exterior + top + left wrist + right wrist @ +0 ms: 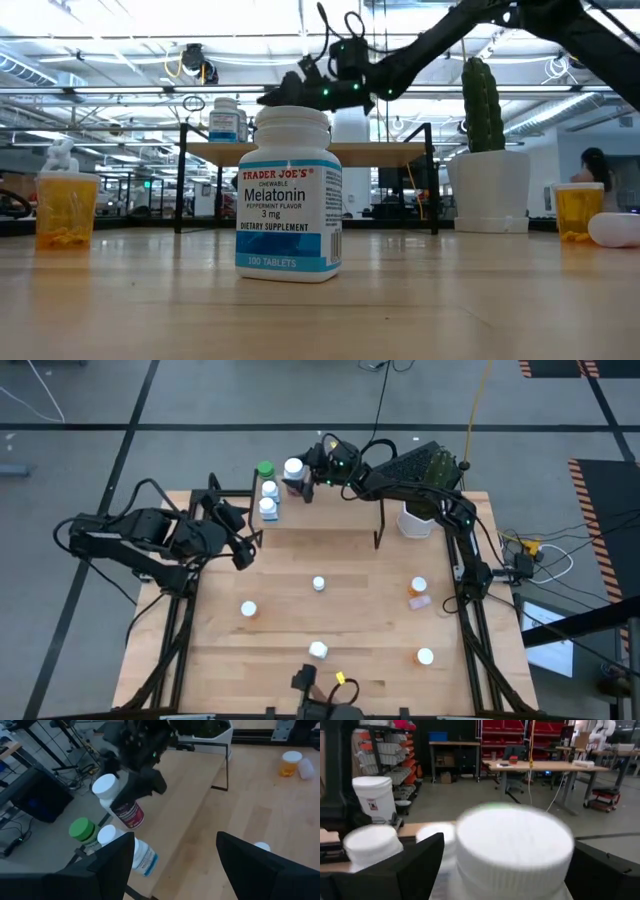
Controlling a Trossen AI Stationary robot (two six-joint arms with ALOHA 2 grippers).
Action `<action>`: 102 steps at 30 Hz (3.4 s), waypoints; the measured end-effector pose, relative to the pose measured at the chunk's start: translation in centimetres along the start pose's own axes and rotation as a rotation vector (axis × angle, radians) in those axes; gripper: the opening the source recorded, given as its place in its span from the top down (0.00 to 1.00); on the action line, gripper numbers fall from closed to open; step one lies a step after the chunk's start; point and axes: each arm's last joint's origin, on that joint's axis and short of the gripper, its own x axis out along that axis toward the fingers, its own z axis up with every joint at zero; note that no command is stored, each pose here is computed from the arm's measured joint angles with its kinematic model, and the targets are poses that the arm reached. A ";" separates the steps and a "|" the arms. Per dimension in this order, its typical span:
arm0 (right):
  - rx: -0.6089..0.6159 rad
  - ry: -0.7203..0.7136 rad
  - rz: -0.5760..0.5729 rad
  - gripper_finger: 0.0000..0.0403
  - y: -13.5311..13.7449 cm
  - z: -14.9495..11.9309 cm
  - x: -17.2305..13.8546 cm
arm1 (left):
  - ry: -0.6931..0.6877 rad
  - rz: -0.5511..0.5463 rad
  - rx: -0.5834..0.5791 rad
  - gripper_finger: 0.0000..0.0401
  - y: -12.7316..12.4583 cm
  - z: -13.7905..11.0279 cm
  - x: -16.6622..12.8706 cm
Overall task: Pick and place medicine bottles onto shelf by color
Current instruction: Put the bottom left white medicine bottle on the shelf
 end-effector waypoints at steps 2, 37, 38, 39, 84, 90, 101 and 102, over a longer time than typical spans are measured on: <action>-0.001 0.005 0.004 0.12 0.4 1.3 -0.6 | 0.004 0.001 -0.011 0.30 0.0 0.0 0.0; -0.121 0.287 0.117 0.12 20.4 -2.0 -14.3 | 0.046 -0.008 -0.057 0.30 -7.9 -11.5 7.7; -0.079 0.273 0.118 0.12 20.7 -2.1 -14.2 | 0.054 -0.029 -0.088 0.30 -8.0 -11.7 7.8; -0.044 0.257 0.121 0.12 21.0 -2.1 -14.1 | 0.065 -0.052 -0.116 0.30 -8.2 -11.8 7.8; -0.058 0.462 0.182 0.11 21.8 -6.1 -6.8 | -0.012 -0.137 -0.212 0.30 -9.8 -13.7 8.6; -0.032 0.476 0.183 0.11 21.8 -8.1 -5.9 | -0.012 -0.137 -0.219 0.30 -9.8 -13.7 8.6; -0.143 0.452 0.211 0.30 22.3 -8.6 -5.6 | -0.010 -0.143 -0.266 0.30 -9.9 -13.7 8.5; -0.162 0.444 0.220 0.33 22.5 -8.5 -5.6 | -0.008 -0.146 -0.282 0.30 -9.9 -13.7 8.5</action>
